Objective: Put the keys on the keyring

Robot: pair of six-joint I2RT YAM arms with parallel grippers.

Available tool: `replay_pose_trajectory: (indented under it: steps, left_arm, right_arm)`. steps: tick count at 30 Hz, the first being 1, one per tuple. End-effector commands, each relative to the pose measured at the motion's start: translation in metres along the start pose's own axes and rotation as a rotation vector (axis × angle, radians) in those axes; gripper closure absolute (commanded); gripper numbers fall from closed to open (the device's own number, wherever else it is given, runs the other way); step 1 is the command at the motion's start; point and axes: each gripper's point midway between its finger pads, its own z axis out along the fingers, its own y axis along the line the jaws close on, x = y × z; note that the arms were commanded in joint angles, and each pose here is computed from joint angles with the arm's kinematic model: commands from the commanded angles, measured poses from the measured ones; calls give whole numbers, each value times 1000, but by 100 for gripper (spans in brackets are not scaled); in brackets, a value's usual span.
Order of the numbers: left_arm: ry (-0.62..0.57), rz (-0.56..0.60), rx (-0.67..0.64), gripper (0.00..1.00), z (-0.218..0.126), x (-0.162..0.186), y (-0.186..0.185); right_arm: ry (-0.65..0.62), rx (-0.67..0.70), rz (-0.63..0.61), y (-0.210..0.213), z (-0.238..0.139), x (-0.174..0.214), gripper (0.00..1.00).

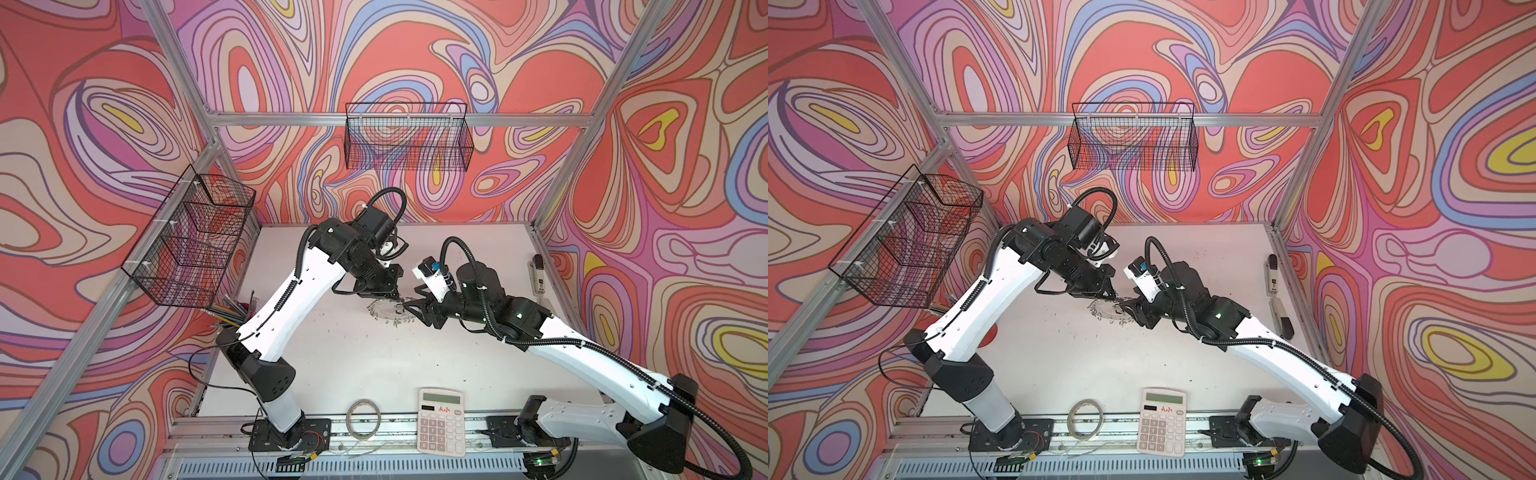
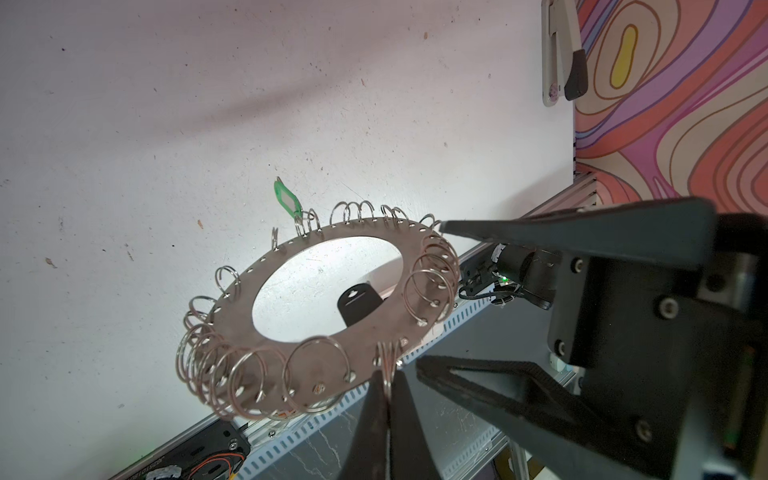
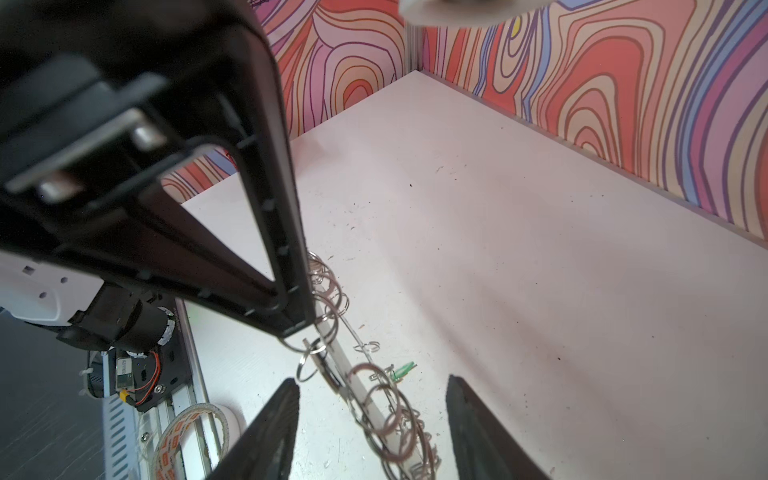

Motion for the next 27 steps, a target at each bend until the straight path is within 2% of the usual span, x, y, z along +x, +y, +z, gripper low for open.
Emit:
replay_pose_trajectory:
  steps: [1,9,13,16,23,27]
  left_arm:
    - [23,9,27,100,-4,4,-4]
    - [26,1,48,100,-1,1,-8]
    - [28,3,50,100,-2,2,-9]
    - [41,4,40,100,-1,5,-6]
    - [60,6,34,100,3,7,-4]
    - [66,7,34,100,5,7,-4]
  right_arm:
    - [-28,-64,-16,10,2,-5,41]
    - [-39,-71,4,9,13,0,41]
    - [1,33,11,-11,21,11,47]
    - [-22,101,18,-22,17,11,56]
    - [-77,104,16,-21,6,6,70]
    - [-94,67,17,-14,5,4,89]
